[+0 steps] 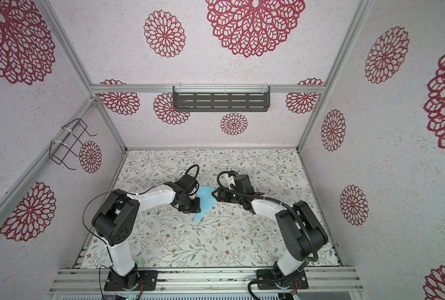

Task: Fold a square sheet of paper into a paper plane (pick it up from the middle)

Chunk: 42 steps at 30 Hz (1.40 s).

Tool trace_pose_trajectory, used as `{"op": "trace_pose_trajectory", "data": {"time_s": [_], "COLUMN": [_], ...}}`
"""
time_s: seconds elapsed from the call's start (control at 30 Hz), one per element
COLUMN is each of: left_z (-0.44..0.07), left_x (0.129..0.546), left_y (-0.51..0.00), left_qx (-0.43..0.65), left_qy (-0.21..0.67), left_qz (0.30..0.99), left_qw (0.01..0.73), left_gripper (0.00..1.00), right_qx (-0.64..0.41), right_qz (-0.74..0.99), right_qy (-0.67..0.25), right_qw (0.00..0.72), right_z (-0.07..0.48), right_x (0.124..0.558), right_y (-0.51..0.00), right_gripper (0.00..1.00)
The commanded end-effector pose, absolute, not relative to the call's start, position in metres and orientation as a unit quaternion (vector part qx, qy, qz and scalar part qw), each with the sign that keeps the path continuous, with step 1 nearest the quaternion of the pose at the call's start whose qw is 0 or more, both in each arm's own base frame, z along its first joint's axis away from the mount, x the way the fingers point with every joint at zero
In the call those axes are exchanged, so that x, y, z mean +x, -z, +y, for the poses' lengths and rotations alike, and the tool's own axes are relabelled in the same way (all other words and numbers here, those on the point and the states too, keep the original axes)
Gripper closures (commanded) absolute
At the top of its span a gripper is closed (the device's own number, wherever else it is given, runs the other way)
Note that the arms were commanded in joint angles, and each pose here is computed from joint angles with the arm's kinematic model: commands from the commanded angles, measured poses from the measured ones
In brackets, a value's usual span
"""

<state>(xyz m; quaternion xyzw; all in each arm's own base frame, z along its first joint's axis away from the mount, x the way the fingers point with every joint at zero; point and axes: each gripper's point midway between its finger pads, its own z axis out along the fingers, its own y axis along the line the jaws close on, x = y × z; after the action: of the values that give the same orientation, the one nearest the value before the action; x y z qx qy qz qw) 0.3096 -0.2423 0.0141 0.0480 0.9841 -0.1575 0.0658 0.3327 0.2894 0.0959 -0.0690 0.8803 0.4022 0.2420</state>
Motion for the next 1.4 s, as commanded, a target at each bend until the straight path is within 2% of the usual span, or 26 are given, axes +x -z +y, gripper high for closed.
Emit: {"op": "trace_pose_trajectory", "data": {"time_s": [0.0,0.2,0.33,0.5,0.73,1.0,1.37], "left_z": [-0.237,-0.231,-0.231,-0.232,-0.225,-0.223,-0.222], "left_x": [0.311,0.313,0.317,0.322,0.325,0.323,0.324], "left_y": [-0.005,-0.003,-0.006,-0.009,-0.016,-0.007,-0.009], "left_qx": [0.048,0.046,0.047,0.054,0.053,0.055,0.055], "left_qy": [0.143,0.131,0.129,0.126,0.110,0.105,0.104], "left_qz": [0.986,0.988,0.988,0.987,0.988,0.989,0.989], "left_qw": [0.064,0.068,0.075,0.083,0.092,0.084,0.087], "left_gripper": [0.67,0.68,0.71,0.73,0.71,0.75,0.76], "right_qx": [-0.086,-0.084,-0.083,-0.069,-0.062,-0.112,-0.097], "right_qz": [0.858,0.850,0.857,0.874,0.877,0.825,0.863], "right_qy": [-0.455,-0.480,-0.476,-0.452,-0.451,-0.522,-0.477], "right_qw": [0.224,0.198,0.180,0.165,0.151,0.186,0.138], "right_z": [0.320,0.340,0.345,0.340,0.339,0.355,0.356], "right_x": [0.333,0.344,0.345,0.344,0.337,0.332,0.321], "right_y": [-0.106,-0.091,-0.076,-0.051,-0.041,-0.091,-0.042], "right_gripper": [0.45,0.70,0.79,0.79,0.79,0.74,0.77]}}
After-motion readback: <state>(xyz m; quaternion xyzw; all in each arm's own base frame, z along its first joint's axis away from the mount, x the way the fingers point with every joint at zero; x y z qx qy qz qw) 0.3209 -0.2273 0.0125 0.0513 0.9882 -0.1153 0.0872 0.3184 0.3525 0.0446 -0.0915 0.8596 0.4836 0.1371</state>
